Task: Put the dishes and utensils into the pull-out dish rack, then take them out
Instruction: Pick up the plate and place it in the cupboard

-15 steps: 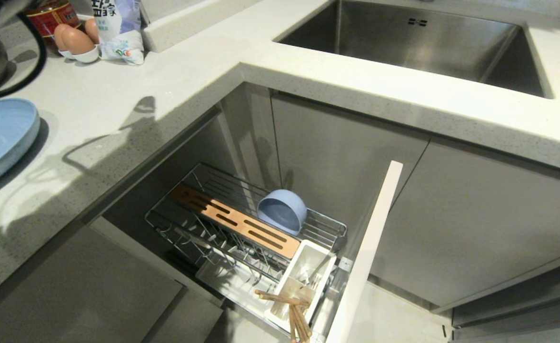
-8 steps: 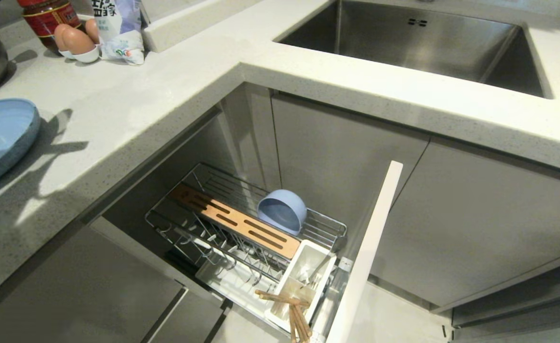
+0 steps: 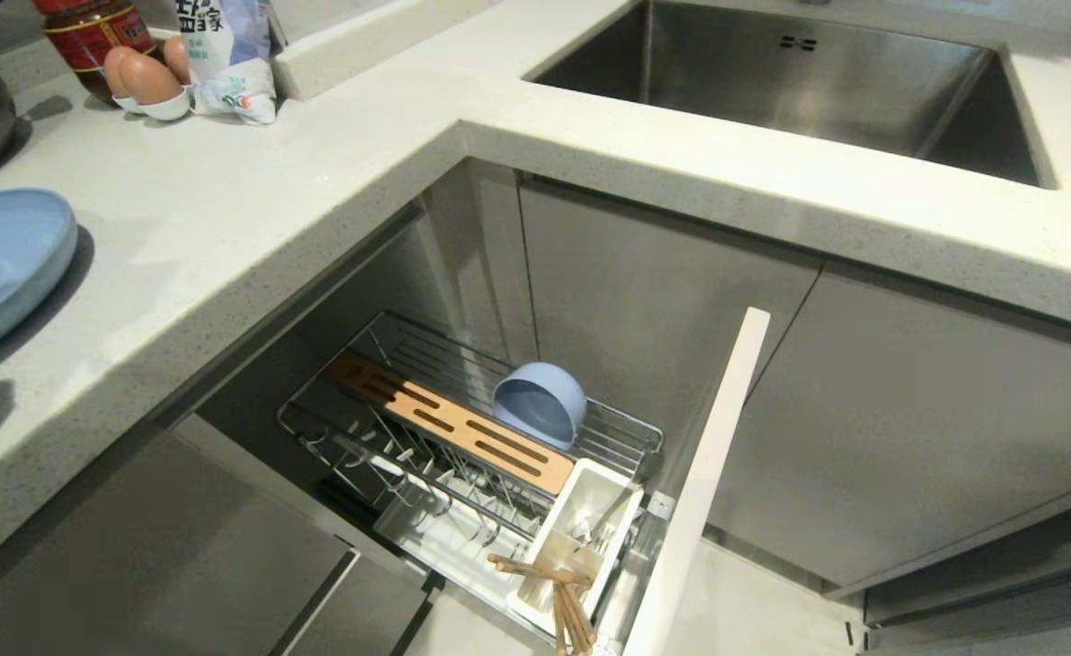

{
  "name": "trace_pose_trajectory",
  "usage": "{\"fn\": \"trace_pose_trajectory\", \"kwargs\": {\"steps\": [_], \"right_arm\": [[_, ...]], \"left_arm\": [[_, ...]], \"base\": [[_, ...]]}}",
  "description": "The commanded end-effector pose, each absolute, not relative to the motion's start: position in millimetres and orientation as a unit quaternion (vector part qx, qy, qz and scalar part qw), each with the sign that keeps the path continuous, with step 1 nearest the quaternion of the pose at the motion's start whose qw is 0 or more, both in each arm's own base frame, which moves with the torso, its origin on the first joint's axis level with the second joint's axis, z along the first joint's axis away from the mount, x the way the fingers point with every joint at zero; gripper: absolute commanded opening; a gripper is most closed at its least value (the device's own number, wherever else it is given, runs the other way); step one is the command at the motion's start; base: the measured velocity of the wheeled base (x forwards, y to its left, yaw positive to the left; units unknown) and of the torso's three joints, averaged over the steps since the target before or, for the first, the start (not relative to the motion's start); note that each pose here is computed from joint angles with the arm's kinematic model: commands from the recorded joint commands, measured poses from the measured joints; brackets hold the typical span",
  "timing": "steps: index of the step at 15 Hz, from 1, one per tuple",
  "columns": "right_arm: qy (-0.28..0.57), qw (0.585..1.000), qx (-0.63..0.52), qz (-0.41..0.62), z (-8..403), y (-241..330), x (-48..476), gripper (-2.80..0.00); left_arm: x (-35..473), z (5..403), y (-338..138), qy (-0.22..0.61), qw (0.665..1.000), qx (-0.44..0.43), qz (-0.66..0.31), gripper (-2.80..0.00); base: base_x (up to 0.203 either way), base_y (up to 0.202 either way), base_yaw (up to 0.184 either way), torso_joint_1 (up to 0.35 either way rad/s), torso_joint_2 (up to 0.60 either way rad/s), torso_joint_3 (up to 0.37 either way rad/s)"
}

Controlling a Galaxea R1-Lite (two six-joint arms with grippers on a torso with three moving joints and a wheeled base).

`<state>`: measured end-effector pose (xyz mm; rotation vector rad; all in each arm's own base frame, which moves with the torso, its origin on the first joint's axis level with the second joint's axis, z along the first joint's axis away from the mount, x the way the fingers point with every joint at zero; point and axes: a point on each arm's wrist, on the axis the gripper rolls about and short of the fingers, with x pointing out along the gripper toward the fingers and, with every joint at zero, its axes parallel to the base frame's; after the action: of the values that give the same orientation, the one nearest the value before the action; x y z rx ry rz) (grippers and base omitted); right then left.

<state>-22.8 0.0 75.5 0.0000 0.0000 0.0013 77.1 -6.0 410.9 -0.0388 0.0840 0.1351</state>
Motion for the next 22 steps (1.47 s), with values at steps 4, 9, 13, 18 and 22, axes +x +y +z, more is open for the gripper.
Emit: {"fn": "trace_pose_trajectory", "kwargs": {"steps": [4,9,13,18,22], "right_arm": [[0.000,1.000,0.000,0.001,75.5,0.0,-22.8,-2.80],[0.000,1.000,0.000,0.001,75.5,0.0,-22.8,-2.80],[0.000,1.000,0.000,0.001,75.5,0.0,-22.8,-2.80],[0.000,1.000,0.000,0.001,75.5,0.0,-22.8,-2.80],[0.000,1.000,0.000,0.001,75.5,0.0,-22.8,-2.80]], "left_arm": [[92.9,402.5,-3.8,0.058,0.984,0.010,0.167,-2.80],[128.1,387.6,-7.0,0.109,0.967,0.036,0.228,0.00],[147.7,381.4,-10.2,0.130,0.964,0.043,0.227,0.00],[170.2,371.9,-14.5,0.158,0.964,0.044,0.208,0.00],[184.8,364.2,-17.4,0.180,0.965,0.046,0.185,0.00]], "base": [[0.000,0.000,0.000,0.000,0.00,0.000],[0.000,0.000,0.000,0.000,0.00,0.000],[0.000,0.000,0.000,0.000,0.00,0.000],[0.000,0.000,0.000,0.000,0.00,0.000],[0.000,0.000,0.000,0.000,0.00,0.000]]}}
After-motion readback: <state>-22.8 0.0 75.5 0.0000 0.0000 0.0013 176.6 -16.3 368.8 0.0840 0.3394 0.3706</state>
